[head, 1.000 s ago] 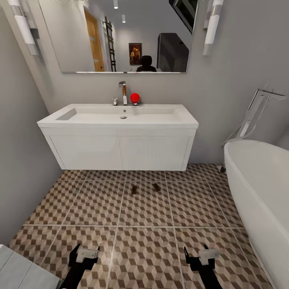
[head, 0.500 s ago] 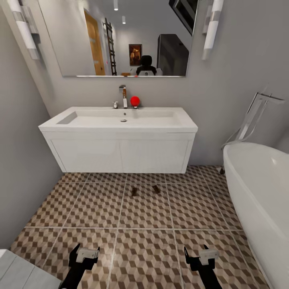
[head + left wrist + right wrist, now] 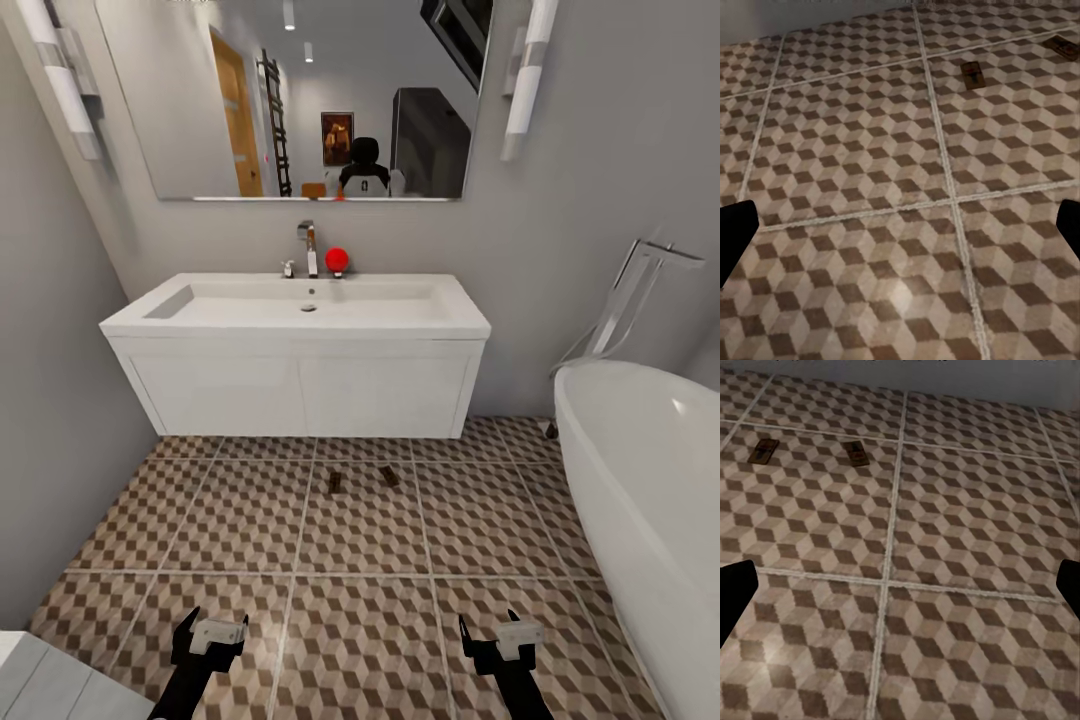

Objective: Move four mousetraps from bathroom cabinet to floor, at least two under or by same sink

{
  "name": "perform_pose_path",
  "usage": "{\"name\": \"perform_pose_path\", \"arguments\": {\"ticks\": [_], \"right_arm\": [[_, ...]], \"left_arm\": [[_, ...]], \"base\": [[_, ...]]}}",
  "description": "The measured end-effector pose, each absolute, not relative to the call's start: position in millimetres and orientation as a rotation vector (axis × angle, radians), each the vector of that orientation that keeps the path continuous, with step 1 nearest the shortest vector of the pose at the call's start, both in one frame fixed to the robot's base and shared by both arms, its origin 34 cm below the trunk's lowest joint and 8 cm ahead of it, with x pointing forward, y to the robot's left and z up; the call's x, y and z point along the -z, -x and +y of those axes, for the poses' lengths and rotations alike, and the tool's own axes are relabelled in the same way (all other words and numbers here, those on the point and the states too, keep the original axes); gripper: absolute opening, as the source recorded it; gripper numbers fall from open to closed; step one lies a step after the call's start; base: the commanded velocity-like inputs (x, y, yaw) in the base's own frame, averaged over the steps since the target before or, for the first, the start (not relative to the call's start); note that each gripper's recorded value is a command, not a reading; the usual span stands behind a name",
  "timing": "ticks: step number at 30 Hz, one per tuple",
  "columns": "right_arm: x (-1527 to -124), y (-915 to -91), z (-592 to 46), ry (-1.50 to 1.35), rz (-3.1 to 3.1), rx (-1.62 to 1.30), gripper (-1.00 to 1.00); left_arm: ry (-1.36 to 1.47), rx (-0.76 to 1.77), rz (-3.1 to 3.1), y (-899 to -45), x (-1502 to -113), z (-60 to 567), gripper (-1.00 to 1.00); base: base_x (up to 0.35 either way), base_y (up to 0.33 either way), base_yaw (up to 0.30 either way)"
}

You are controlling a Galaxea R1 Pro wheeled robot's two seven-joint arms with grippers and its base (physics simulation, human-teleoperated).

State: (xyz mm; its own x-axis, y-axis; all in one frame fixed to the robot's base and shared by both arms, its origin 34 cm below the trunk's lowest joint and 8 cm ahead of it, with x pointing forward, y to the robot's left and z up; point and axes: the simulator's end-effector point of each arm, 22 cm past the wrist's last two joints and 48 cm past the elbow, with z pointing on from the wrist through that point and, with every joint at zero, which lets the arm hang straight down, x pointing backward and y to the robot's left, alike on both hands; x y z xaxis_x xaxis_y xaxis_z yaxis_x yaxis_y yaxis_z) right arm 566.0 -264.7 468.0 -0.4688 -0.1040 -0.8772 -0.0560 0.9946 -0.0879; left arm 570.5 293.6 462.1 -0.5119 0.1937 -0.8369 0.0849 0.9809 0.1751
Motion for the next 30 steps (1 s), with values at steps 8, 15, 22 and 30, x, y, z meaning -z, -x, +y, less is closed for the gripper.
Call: {"name": "perform_pose_path", "arguments": {"ticks": [8, 15, 22, 30], "right_arm": [[-483, -568, -265, 0.112, 2.06, 0.056, 1.0], [-497, -569, -265, 0.111, 2.061, 0.057, 1.0], [-510, -571, -265, 0.112, 2.061, 0.057, 1.0], [-524, -572, -265, 0.111, 2.062, 0.058, 1.0]], "left_arm": [[-0.195, -0.136, 2.11, -572, -478, 294, 1.0], [-0.195, -0.136, 2.111, -574, -491, 294, 1.0], [-0.195, -0.136, 2.111, -575, -504, 294, 1.0], [-0.195, -0.133, 2.111, -576, -518, 292, 1.0]], "base": [[0.0, 0.0, 0.0], [0.0, 0.0, 0.0], [0.0, 0.0, 0.0], [0.0, 0.0, 0.0]]}}
